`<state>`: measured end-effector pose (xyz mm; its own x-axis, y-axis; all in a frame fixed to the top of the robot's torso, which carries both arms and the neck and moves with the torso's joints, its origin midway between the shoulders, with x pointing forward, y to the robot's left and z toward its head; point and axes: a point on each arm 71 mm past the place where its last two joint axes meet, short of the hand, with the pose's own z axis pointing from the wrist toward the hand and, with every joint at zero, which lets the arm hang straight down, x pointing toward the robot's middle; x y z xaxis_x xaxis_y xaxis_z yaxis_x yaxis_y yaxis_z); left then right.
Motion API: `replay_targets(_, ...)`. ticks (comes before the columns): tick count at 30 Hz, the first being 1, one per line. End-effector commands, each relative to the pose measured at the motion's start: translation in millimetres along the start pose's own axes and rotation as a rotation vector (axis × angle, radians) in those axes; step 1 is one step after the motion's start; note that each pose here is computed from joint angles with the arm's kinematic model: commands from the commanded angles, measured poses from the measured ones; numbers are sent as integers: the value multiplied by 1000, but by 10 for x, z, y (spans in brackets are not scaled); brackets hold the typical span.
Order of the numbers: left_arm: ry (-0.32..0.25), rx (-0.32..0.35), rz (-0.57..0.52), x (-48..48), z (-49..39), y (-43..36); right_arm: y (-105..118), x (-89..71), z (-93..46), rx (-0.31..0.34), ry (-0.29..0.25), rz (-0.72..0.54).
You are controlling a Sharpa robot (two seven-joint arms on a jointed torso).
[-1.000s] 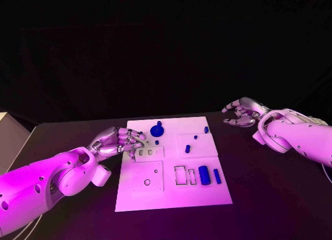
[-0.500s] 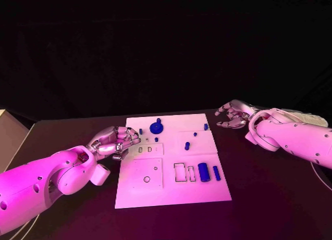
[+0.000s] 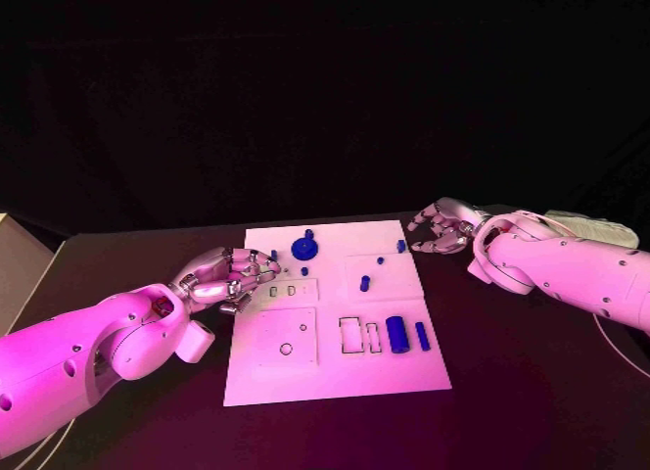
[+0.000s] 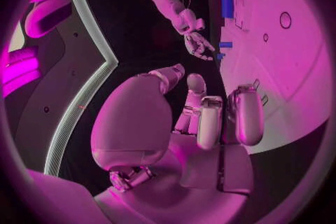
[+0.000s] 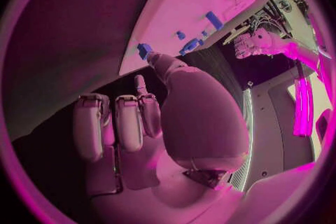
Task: Assemble the parts on the task board
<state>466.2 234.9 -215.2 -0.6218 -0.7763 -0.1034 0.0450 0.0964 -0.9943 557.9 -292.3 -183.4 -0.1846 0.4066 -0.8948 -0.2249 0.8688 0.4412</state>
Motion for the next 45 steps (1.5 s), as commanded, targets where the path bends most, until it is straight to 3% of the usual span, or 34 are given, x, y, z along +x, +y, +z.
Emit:
replay_targets(1, 7, 9, -13, 21, 5, -12, 28, 53, 10, 4, 49, 2)
replay_targets(12, 1, 14, -18, 23, 1, -23, 64, 97, 51, 9, 69, 2)
replay_targets(45, 11, 12, -20, 45, -9, -40, 41, 226, 135, 51, 56, -3)
